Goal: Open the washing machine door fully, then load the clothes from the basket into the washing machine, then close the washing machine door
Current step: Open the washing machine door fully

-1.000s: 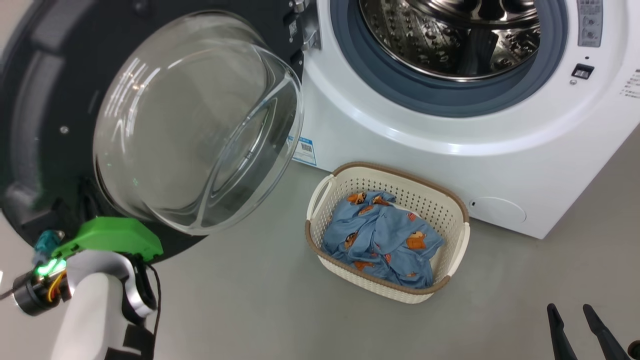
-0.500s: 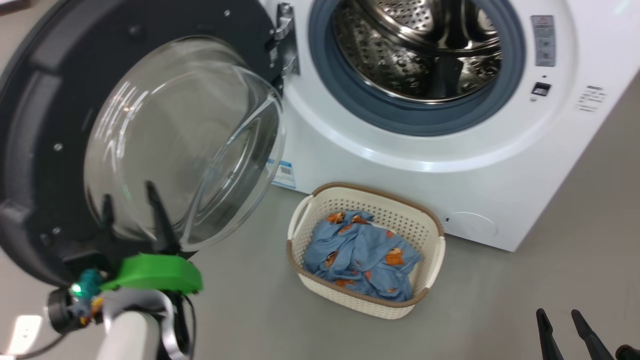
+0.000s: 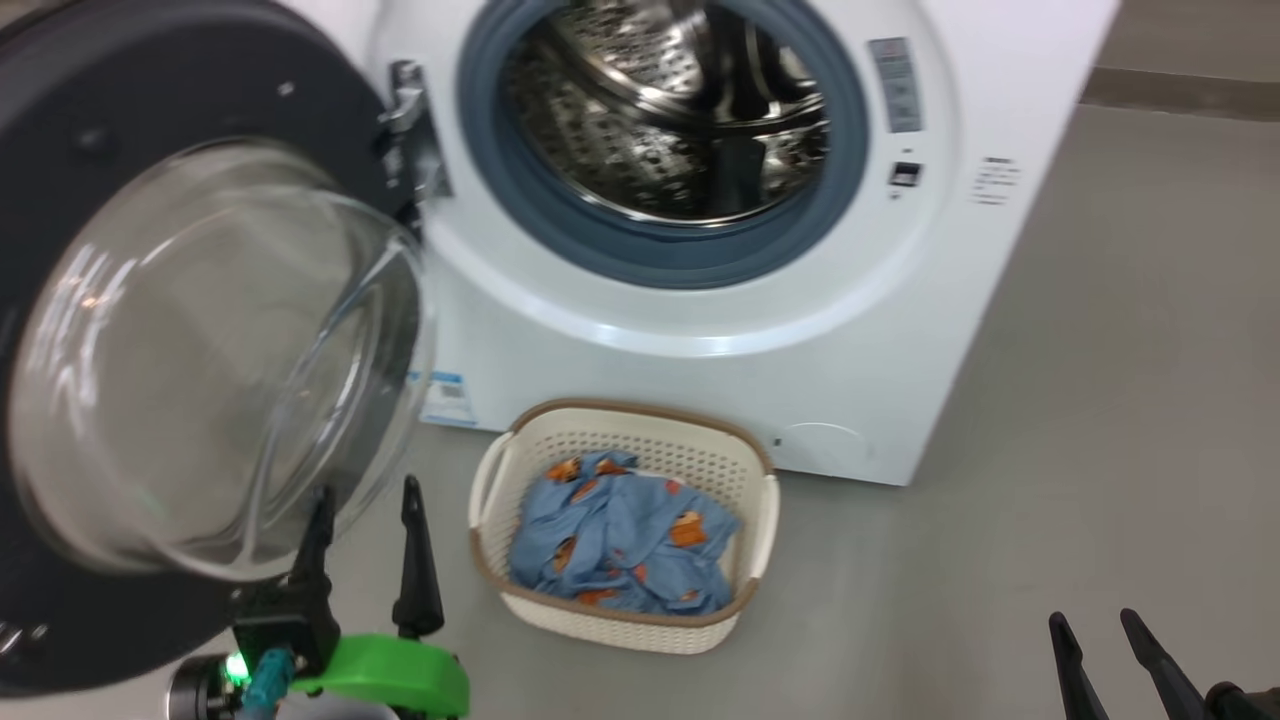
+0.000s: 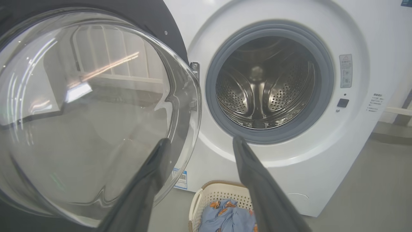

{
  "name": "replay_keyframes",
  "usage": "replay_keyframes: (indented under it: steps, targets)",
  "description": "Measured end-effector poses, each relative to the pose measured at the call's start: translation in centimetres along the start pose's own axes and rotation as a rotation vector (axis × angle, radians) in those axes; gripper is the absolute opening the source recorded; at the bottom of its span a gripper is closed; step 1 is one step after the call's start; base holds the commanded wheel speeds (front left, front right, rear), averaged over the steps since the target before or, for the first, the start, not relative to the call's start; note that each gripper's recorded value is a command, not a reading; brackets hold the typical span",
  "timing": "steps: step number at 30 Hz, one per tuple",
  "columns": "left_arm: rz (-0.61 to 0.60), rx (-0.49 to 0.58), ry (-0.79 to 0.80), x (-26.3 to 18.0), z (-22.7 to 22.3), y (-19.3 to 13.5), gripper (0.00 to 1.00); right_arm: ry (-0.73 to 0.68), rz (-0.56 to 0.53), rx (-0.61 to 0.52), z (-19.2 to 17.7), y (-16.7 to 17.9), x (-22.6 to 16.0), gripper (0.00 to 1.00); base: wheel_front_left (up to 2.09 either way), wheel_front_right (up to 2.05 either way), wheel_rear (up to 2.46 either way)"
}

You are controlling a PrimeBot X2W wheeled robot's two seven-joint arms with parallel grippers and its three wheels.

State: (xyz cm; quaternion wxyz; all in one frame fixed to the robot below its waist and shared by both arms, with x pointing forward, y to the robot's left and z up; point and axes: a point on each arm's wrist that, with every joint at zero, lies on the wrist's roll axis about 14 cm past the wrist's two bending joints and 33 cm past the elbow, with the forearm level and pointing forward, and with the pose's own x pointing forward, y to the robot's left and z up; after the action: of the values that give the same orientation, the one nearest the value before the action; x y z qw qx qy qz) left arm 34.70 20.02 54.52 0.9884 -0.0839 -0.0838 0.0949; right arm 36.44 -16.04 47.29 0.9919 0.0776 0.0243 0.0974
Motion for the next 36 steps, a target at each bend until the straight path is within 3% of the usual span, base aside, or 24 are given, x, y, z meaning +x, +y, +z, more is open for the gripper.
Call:
replay_keyframes:
  steps: [8,19,36]
  targets:
    - [-0.129,-0.023,0.081,-0.5,-3.1,-3.1,1.00,-0.050,-0.082,-0.015,1.5,-2.4,-2.2,1.00,0.00,0.00,0.00]
    - [-0.219,-0.018,0.170,-1.9,-6.0,-4.7,1.00,-0.095,-0.196,-0.010,2.5,-4.7,-5.4,1.00,0.00,0.00,0.00]
    - [-0.242,0.018,0.201,-2.2,-7.1,-4.6,1.00,-0.104,-0.289,-0.015,2.6,-6.8,-7.7,1.00,0.00,0.00,0.00]
